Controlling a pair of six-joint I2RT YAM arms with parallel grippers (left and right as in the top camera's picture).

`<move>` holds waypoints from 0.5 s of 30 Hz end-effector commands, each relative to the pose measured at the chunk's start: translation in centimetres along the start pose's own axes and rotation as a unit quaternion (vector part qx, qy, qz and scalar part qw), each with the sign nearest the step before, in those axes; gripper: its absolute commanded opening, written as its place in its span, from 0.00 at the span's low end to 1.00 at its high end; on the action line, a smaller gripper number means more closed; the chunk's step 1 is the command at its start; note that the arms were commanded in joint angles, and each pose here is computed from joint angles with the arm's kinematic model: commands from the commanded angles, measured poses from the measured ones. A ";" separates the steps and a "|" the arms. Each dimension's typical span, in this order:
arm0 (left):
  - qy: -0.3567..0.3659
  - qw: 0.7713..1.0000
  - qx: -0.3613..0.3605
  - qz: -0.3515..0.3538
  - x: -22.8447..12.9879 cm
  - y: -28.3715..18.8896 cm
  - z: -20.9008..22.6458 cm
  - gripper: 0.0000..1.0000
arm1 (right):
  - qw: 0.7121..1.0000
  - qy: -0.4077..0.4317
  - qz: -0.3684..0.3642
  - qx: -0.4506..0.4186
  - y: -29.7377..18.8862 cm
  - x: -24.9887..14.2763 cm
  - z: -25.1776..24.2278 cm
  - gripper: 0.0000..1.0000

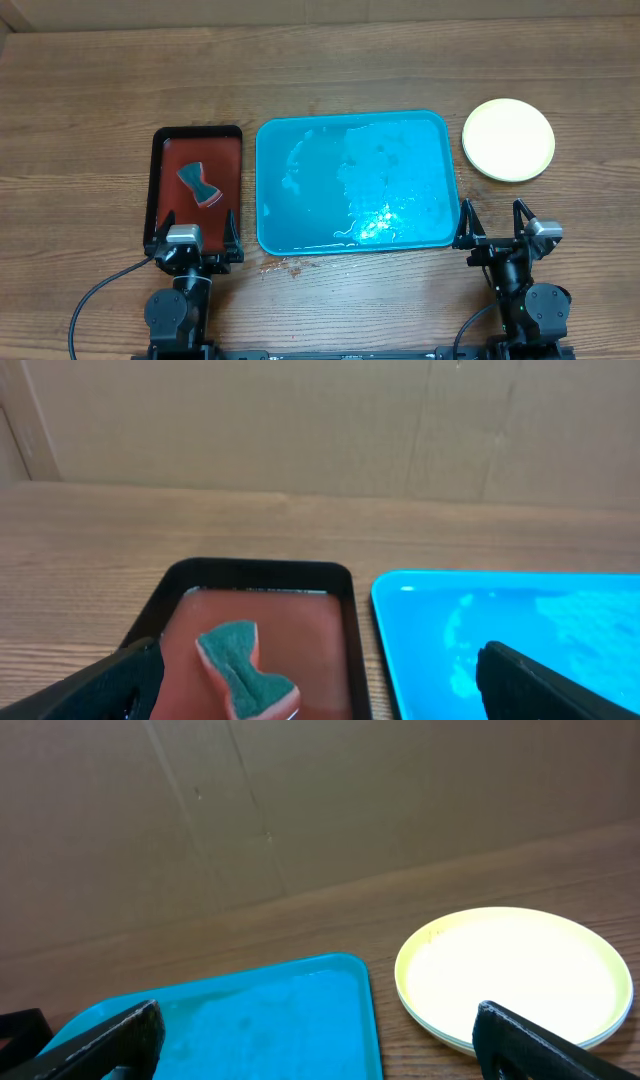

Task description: Clean dirty plates on tray and stack at the side

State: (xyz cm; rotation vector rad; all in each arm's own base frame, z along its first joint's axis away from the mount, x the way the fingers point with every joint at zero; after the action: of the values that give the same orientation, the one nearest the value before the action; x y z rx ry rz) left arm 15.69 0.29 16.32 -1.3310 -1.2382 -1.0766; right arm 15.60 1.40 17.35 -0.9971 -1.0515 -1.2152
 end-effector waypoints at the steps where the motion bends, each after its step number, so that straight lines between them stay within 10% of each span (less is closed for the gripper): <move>1: 0.010 1.000 0.008 -0.007 0.0 -0.1 0.2 1.00 | 1.000 0.001 -0.005 0.000 0.0 -0.1 0.0 1.00; 15: 0.023 1.000 0.008 -0.005 -0.1 -0.1 0.2 1.00 | 1.000 0.001 -0.005 0.000 0.0 -0.1 0.0 1.00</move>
State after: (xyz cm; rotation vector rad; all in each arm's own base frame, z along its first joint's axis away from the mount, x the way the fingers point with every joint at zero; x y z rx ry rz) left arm 15.66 0.32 16.35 -1.3122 -1.2259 -1.0874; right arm 15.60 1.40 17.34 -0.9976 -1.0510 -1.2147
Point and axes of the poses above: each gripper's point midway between its finger pads, its own y axis out along the fingers, its own z axis along the line the jaws close on, x = y × z, the point moved 9 cm from there along -y, back along the fingers, and after that the axes turned 3 degrees about -y, right-handed, at the moved point
